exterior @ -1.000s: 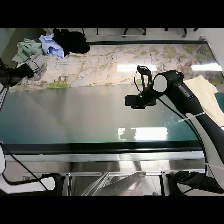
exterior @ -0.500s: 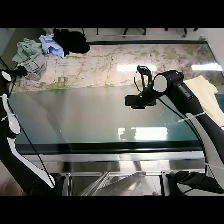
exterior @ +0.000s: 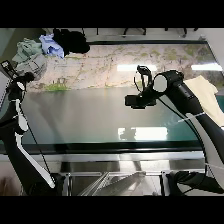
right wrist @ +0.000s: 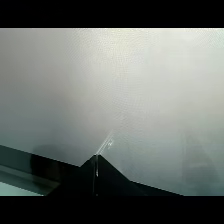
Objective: Fold the shirts.
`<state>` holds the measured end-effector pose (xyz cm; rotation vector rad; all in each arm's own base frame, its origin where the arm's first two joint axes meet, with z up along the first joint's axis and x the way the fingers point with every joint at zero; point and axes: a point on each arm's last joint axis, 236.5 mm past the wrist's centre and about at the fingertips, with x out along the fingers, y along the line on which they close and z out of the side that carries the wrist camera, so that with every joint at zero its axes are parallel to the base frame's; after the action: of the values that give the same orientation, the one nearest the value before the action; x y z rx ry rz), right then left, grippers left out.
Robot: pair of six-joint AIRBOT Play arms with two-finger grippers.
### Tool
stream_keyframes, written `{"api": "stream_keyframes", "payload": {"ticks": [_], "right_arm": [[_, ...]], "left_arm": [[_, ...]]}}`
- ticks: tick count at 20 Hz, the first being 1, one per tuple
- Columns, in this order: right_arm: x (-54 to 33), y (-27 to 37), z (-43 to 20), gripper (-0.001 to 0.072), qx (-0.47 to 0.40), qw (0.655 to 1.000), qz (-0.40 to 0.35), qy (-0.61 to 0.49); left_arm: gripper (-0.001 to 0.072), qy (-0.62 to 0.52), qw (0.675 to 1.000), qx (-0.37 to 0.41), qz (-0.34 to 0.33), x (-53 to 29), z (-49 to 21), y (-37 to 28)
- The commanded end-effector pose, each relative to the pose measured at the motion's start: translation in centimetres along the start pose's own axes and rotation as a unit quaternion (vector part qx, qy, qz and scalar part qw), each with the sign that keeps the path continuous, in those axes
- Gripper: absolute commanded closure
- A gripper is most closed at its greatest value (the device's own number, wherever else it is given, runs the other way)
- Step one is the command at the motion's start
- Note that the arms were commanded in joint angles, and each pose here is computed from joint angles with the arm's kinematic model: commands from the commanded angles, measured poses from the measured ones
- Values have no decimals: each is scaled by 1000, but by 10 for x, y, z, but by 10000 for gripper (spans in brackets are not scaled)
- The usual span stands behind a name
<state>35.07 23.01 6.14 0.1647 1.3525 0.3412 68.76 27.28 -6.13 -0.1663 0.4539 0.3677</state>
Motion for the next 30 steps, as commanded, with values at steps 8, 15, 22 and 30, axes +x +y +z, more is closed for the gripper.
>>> {"api": "stream_keyframes", "payload": {"ticks": [8, 15, 22, 30], "right_arm": [[0, 0, 0, 697, 1, 1000, 0, 1], [0, 0, 0, 697, 1, 1000, 0, 1], [0, 0, 0, 697, 1, 1000, 0, 1], [0, 0, 0, 697, 1, 1000, 0, 1]], "left_arm": [[697, -49, 997, -57, 4, 6, 11, 12], [698, -33, 999, -35, -15, -81, 73, -23], [697, 32, 996, 8, -79, -257, 136, -105], [698, 72, 963, 16, -258, -545, 44, -204]]}}
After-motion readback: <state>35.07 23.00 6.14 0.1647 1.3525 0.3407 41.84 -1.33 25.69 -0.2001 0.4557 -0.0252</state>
